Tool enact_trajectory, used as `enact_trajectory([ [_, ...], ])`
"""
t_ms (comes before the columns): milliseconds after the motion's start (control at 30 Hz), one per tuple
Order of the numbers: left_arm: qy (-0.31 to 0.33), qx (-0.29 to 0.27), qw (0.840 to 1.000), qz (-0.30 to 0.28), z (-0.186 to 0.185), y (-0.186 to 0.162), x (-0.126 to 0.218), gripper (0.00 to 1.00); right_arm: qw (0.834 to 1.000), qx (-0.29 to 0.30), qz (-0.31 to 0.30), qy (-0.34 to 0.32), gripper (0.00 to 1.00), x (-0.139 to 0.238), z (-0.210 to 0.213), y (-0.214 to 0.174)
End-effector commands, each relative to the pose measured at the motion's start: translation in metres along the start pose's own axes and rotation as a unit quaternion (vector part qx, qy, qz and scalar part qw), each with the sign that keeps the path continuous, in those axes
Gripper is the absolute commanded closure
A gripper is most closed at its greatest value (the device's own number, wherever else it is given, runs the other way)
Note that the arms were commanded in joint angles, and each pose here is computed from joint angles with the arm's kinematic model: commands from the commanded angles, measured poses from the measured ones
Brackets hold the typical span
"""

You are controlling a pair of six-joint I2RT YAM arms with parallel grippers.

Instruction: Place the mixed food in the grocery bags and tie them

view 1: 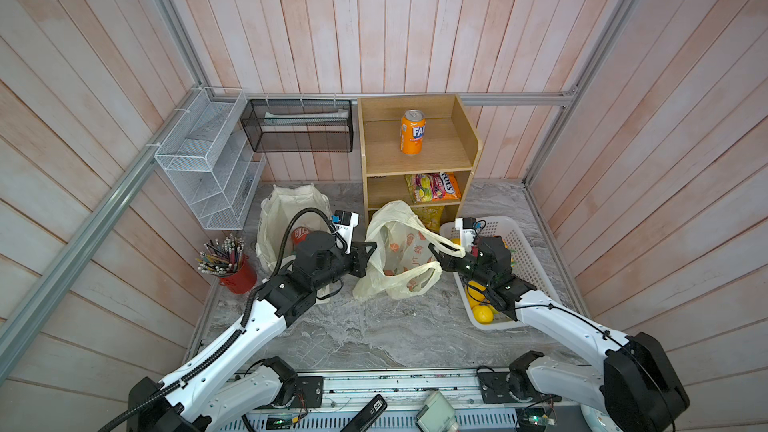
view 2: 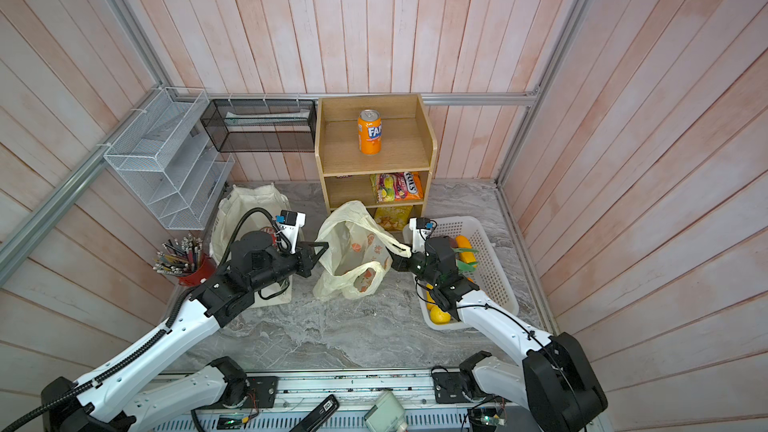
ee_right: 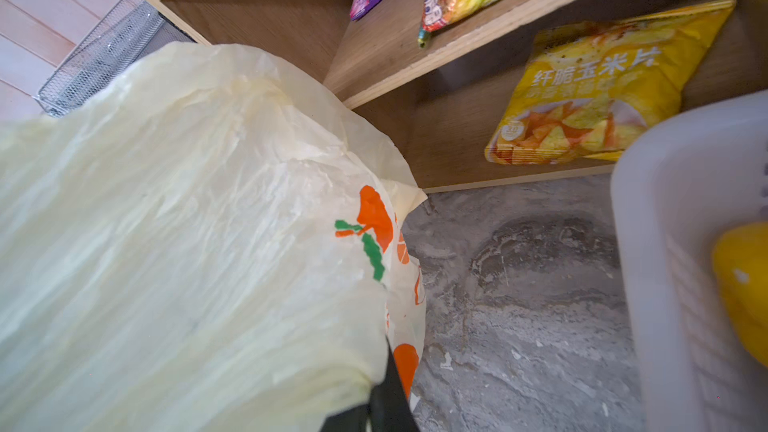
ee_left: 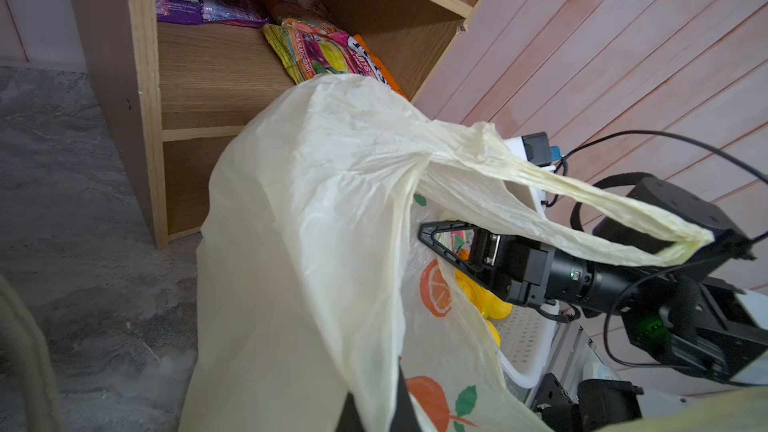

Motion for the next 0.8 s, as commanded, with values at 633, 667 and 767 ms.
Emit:
enact_trajectory([
  [633,0.001,0.017,1.0,0.001,0.002,-0.005,0.001,1.0,0.986,-0.046,0.015,-0.158,0.36,0.083,-0.006,0.025],
  [667,-0.002,0.015,1.0,0.0,0.002,-0.004,0.001,1.0,0.982,-0.054,0.014,-0.181,0.35,0.088,-0.015,0.021],
  [767,-0.008,0.01,1.0,-0.003,0.0,-0.003,0.001,1.0,0.968,-0.066,0.009,-0.243,0.33,0.097,-0.037,0.009],
])
Point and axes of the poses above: each gripper's point midway between its finger pads, its own x axis back along the fingers, its own z axis along the line the jaws close on, y = z × x, the point moved 9 cm from there along x, back along the fingers, and after that the axes turned 5 degrees about -x, right-handed, at the moved point
